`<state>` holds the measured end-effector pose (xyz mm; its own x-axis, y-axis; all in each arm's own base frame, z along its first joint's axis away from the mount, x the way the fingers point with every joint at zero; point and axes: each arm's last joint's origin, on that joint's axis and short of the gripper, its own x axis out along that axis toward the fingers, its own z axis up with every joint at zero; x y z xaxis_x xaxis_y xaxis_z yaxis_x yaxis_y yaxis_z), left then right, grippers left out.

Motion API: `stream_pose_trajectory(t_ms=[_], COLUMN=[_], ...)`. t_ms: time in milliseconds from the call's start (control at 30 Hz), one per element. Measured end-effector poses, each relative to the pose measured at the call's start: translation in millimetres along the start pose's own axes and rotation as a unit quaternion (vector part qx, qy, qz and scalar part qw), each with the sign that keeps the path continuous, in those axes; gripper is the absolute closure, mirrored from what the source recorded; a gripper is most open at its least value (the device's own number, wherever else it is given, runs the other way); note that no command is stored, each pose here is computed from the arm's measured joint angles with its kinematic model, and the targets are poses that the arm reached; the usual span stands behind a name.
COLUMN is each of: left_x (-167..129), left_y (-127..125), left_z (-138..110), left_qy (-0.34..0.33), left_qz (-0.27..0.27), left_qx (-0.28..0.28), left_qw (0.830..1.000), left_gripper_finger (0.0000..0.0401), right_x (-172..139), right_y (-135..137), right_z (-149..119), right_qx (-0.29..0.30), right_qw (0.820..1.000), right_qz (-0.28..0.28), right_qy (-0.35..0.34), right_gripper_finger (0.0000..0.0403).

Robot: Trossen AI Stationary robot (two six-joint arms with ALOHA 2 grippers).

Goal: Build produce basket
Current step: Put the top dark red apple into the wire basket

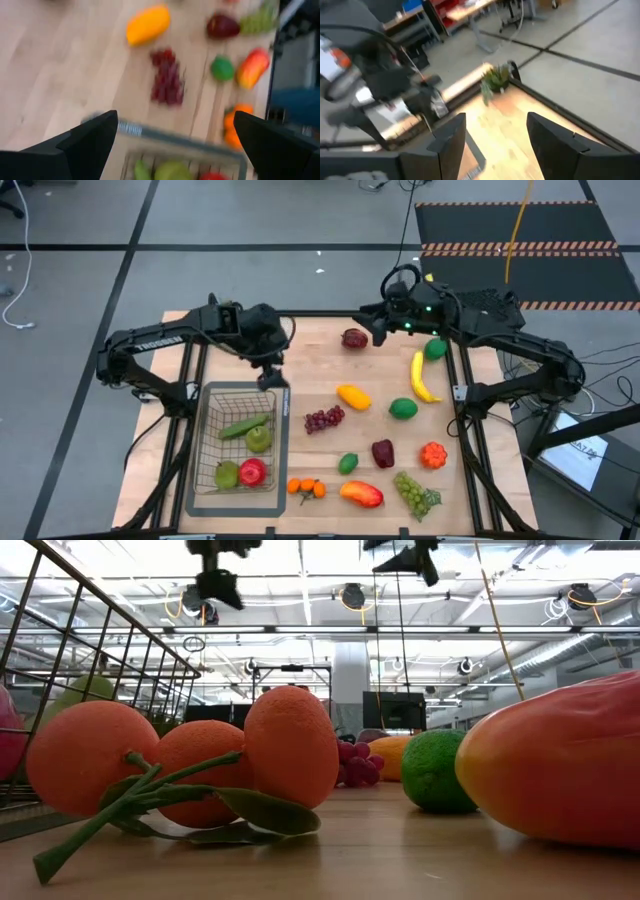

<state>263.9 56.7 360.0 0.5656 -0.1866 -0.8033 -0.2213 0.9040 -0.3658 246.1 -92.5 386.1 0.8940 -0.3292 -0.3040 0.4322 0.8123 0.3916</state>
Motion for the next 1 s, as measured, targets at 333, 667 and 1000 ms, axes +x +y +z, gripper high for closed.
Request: stream_pose_trajectory(t_ms=[333,667,1000], left_x=[-14,-42,-45], left_y=[-6,-10,-11], left_z=[-13,-23,-25], left_qy=[0.016,-0.047,-0.049], left_qz=[0.008,0.052,0.049], left_qx=[0.005,-0.025,-0.048], left_qw=[1.000,0.997,0.996], left_gripper_finger=[0.0004,0.0004,0.0004], right_x=[36,84,103], right_y=[-29,-86,-134], right_z=[-22,-57,-101], right_qx=[-0.122,-0.172,-0.220], right_qw=[0.985,0.969,0.948], right_qz=[-0.063,-0.087,-0.085], right_qy=[0.109,0.158,0.212], right_gripper_finger=[0.0183,0.0149,0.0051])
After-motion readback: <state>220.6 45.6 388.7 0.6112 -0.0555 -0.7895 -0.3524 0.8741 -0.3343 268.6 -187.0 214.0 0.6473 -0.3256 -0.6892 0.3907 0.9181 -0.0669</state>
